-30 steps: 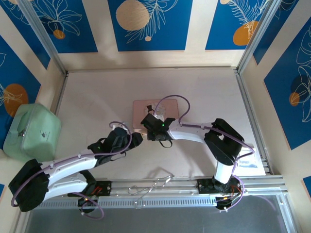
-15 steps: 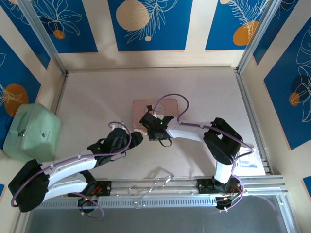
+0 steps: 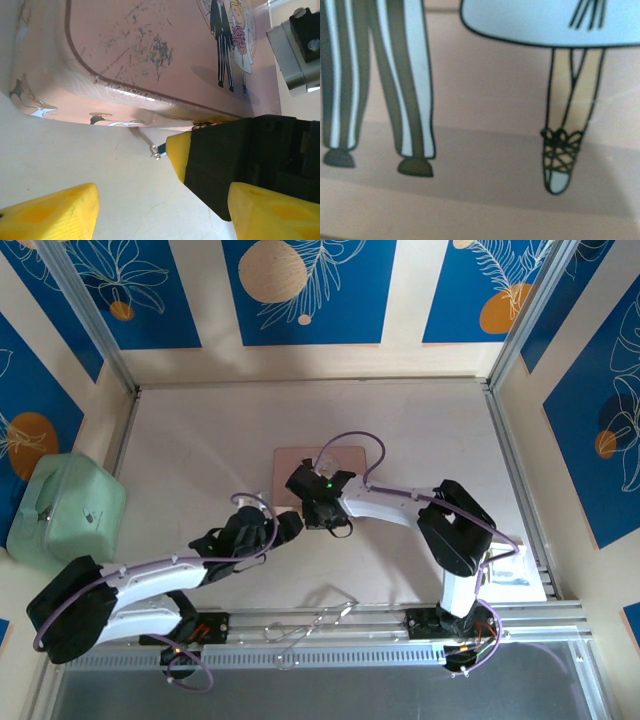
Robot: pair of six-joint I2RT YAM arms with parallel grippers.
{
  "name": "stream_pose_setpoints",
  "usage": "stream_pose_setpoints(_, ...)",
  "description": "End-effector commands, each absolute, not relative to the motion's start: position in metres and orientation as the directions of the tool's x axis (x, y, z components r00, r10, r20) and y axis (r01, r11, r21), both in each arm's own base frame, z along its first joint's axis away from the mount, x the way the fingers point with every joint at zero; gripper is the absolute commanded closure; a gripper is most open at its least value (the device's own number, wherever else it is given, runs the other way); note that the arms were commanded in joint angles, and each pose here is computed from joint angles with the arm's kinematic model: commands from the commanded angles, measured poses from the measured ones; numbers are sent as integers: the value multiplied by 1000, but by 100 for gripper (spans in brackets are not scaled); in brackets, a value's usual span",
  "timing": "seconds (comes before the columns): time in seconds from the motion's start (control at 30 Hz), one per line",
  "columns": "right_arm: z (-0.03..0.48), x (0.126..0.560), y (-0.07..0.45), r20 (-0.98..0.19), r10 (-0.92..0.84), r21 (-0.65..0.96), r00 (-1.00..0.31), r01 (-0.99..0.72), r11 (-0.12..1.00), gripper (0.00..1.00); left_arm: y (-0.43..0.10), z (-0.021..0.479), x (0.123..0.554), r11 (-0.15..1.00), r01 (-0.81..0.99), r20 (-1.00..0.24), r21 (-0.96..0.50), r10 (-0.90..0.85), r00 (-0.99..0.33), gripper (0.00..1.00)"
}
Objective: Unlock the padlock with the key
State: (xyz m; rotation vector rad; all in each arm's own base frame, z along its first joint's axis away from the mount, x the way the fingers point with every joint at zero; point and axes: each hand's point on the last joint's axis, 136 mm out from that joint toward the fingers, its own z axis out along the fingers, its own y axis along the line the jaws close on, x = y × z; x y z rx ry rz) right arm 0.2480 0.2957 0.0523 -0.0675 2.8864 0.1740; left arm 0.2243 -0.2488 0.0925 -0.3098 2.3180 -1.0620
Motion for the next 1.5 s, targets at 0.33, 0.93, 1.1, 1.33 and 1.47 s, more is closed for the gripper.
stream_pose_setpoints(0.33, 68, 237, 309, -67, -12, 228, -998, -27, 973, 100, -258, 89, 216, 629, 165, -501, -760, -404, -765, 75)
stream_pose_setpoints(0.93, 64, 233, 302, 4, -11, 254, -1000, -10, 967, 100, -293, 64, 221, 643, 265, -560, -718, -310, -768, 54)
stream_pose_setpoints(1.1, 66, 235, 303, 4, -10, 265, -1000, -9, 964, 100, -299, 64, 225, 624, 286, -568, -727, -313, -761, 57)
stream_pose_setpoints(1.33, 65, 236, 304, 11, -7, 273, -1000, -3, 962, 100, -301, 54, 231, 604, 263, -537, -753, -331, -776, 57)
stream_pose_setpoints(1.47, 63, 236, 304, 16, -2, 279, -1000, 3, 960, 100, -305, 54, 232, 594, 272, -535, -757, -325, -780, 61)
